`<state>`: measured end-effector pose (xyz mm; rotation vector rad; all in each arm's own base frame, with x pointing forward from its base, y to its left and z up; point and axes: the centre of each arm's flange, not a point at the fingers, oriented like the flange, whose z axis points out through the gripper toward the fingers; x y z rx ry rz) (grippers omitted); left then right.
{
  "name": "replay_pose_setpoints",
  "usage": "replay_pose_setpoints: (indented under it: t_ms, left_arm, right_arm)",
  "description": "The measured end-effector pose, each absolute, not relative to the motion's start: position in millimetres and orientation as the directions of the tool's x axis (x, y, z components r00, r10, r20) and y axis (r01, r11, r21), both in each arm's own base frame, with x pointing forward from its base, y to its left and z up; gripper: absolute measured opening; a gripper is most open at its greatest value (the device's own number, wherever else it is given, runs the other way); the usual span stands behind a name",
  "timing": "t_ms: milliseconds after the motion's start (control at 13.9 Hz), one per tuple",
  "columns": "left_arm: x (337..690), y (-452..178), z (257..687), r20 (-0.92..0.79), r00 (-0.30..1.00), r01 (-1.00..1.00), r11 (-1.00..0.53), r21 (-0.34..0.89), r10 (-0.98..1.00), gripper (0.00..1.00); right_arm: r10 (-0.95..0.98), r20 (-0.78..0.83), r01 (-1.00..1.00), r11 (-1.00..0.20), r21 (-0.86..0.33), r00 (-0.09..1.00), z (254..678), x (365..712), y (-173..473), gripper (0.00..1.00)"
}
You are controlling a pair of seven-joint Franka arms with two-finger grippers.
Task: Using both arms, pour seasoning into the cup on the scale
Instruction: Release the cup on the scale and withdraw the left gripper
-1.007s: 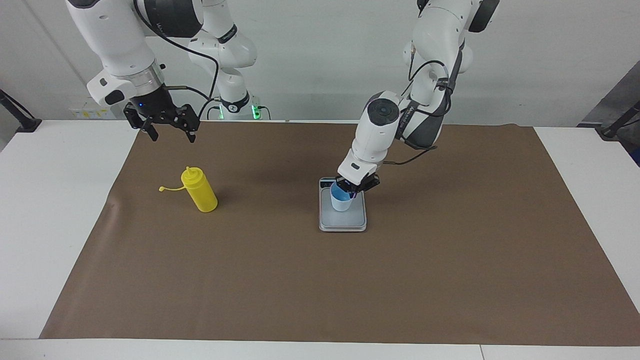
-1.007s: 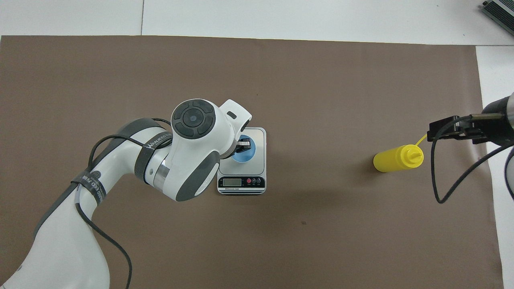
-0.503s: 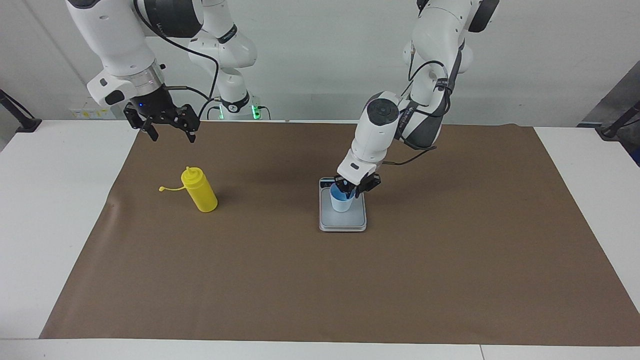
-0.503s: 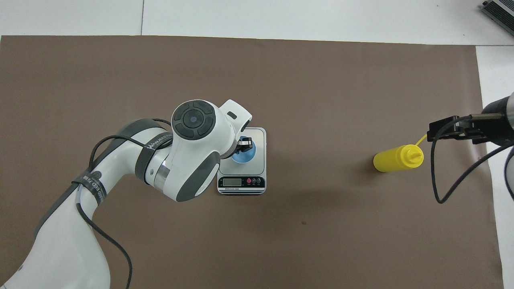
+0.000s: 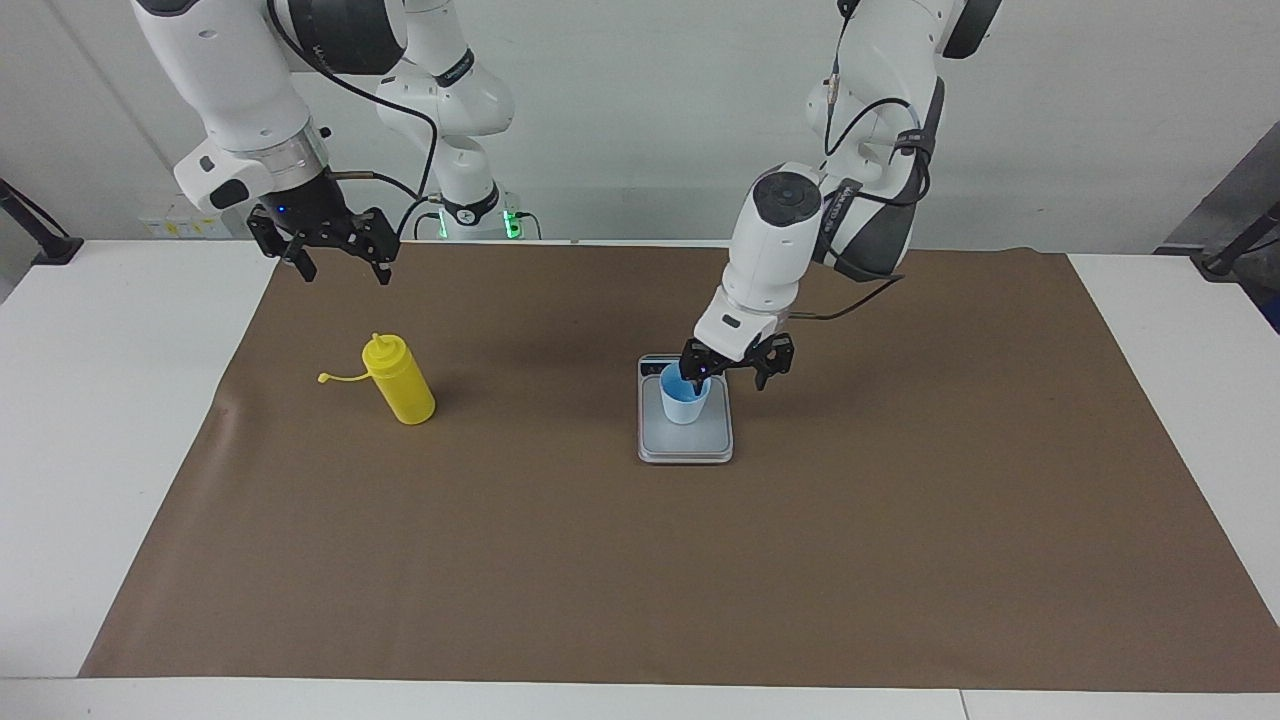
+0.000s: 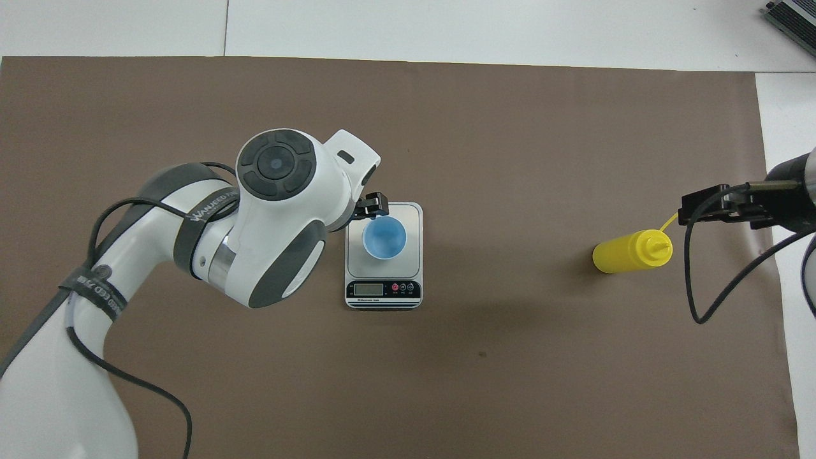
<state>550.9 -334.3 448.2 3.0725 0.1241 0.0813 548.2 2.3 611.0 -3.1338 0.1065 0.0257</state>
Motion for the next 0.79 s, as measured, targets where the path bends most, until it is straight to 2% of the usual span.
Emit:
replay_pose_setpoints:
  t_ms: [216,791]
  left_arm:
    - [554,-299,482,0.056,0.992,0.11,-0.993,0.044,0.113,1.0]
    - [546,-205,552,0.044,0.996,0.082,-0.996,-0.027,0.081,1.0]
  right_arm:
    - [-0.038,-0.021,-0.038,-0.999,-0.006,0.999,610,548,1,1.0]
    - [0.253,-0.042,0.253,-0.967,-0.02,0.967,599,541,-33,1.0]
